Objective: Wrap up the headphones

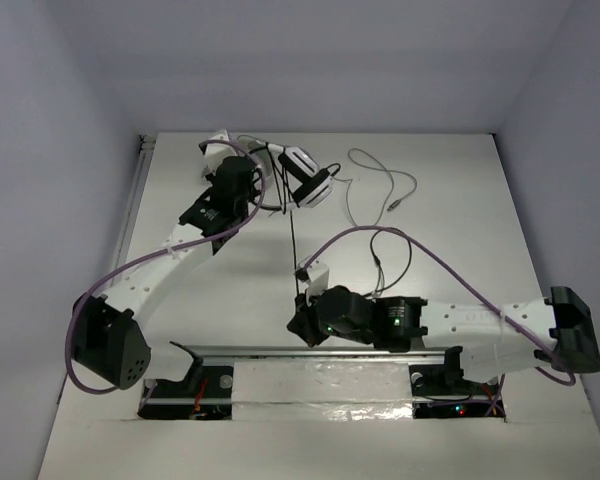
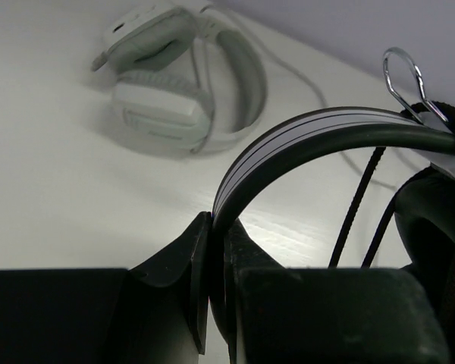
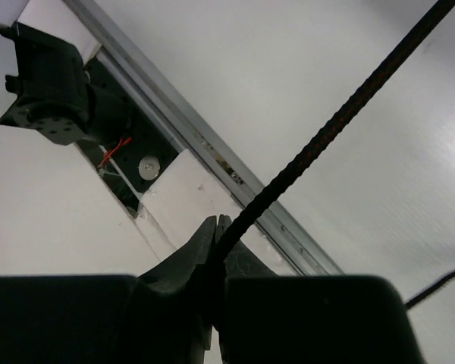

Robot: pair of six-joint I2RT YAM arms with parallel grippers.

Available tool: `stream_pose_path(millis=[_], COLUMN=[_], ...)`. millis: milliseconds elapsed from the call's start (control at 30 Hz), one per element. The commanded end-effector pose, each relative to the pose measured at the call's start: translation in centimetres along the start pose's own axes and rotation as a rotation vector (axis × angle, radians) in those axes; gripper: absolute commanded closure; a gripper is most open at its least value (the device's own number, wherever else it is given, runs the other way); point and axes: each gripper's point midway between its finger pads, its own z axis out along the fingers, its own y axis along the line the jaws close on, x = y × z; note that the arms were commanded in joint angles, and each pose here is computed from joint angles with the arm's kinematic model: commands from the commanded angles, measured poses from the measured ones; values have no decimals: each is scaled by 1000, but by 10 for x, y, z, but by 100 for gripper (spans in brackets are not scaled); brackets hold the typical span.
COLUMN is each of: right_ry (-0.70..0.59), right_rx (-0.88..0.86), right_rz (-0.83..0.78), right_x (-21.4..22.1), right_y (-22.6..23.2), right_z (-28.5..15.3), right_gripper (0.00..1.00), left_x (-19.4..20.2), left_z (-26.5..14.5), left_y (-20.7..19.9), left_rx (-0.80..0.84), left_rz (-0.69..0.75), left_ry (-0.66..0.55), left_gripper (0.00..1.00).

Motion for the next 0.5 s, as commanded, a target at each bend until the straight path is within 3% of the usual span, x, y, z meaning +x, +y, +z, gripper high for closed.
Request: stream_pose_path(millis=[0,267,467], right_ry=[-10,-188,-223], right_rx=[128,367,562], right_rz=[-99,-220,-302], right_x=[-20,-90,-115], right_y=[-17,-43,-76], right_z=[-37,-76,-93], right_gripper=[100,100,100], left_x=[-25,54,97], left_z=[-3,-36,-78], left_y=[1,-3,2], left_rx=[-18,1,52], left_rz=[-107,76,258], left_ry=[-145,-20,91], left_gripper=[100,100,100])
